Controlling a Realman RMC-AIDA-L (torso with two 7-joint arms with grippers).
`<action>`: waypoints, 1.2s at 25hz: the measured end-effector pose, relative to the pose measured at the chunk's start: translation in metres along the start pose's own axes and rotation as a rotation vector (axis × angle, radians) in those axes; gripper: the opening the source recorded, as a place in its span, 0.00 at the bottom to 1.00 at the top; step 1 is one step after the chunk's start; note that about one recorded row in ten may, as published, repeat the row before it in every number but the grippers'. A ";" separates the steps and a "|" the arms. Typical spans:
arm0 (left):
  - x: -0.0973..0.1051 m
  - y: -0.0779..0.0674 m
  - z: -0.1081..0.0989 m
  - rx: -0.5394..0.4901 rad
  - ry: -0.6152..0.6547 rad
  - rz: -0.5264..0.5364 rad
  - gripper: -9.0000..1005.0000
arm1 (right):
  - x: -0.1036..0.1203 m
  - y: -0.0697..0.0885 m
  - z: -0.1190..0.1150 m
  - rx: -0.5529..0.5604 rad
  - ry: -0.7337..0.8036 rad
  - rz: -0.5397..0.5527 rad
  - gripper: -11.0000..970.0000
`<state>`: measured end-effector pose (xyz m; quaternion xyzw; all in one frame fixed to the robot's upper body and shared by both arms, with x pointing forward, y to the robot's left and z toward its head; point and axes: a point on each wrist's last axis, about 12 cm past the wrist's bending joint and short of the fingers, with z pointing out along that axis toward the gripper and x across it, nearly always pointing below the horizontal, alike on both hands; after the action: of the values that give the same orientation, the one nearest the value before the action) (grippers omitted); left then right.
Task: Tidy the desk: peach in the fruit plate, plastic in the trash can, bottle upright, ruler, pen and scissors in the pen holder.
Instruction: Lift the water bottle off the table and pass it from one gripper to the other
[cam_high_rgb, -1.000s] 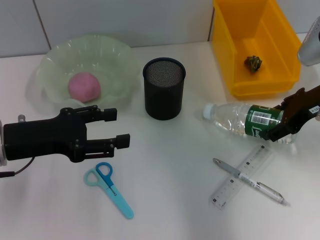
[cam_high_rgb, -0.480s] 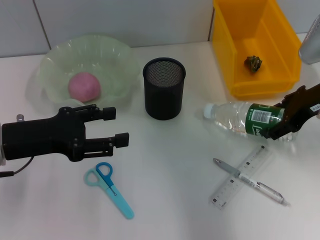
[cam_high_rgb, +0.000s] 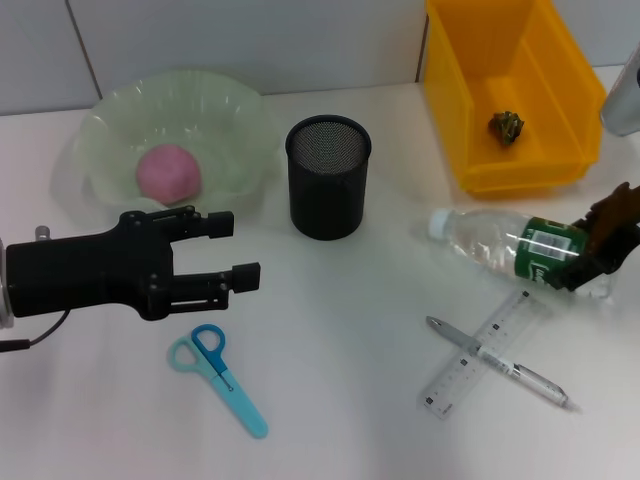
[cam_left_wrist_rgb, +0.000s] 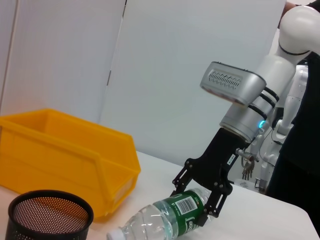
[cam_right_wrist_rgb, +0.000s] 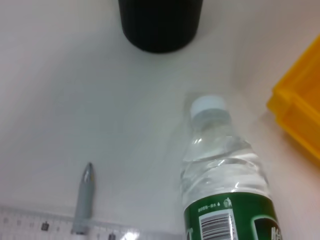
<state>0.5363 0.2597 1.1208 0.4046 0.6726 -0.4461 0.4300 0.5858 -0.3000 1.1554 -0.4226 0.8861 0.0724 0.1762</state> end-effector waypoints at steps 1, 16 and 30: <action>0.000 0.000 0.000 0.000 0.000 0.000 0.79 | 0.001 -0.001 0.001 -0.001 0.015 0.007 0.79; -0.001 0.001 0.000 -0.002 -0.006 0.002 0.79 | -0.001 -0.017 0.005 0.023 0.113 0.095 0.79; -0.002 0.001 0.000 -0.003 -0.008 0.002 0.79 | -0.002 -0.016 0.011 0.038 0.163 0.121 0.79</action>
<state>0.5375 0.2596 1.1222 0.4031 0.6712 -0.4462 0.4335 0.6024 -0.3056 1.1467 -0.3692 0.9227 0.0314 0.1066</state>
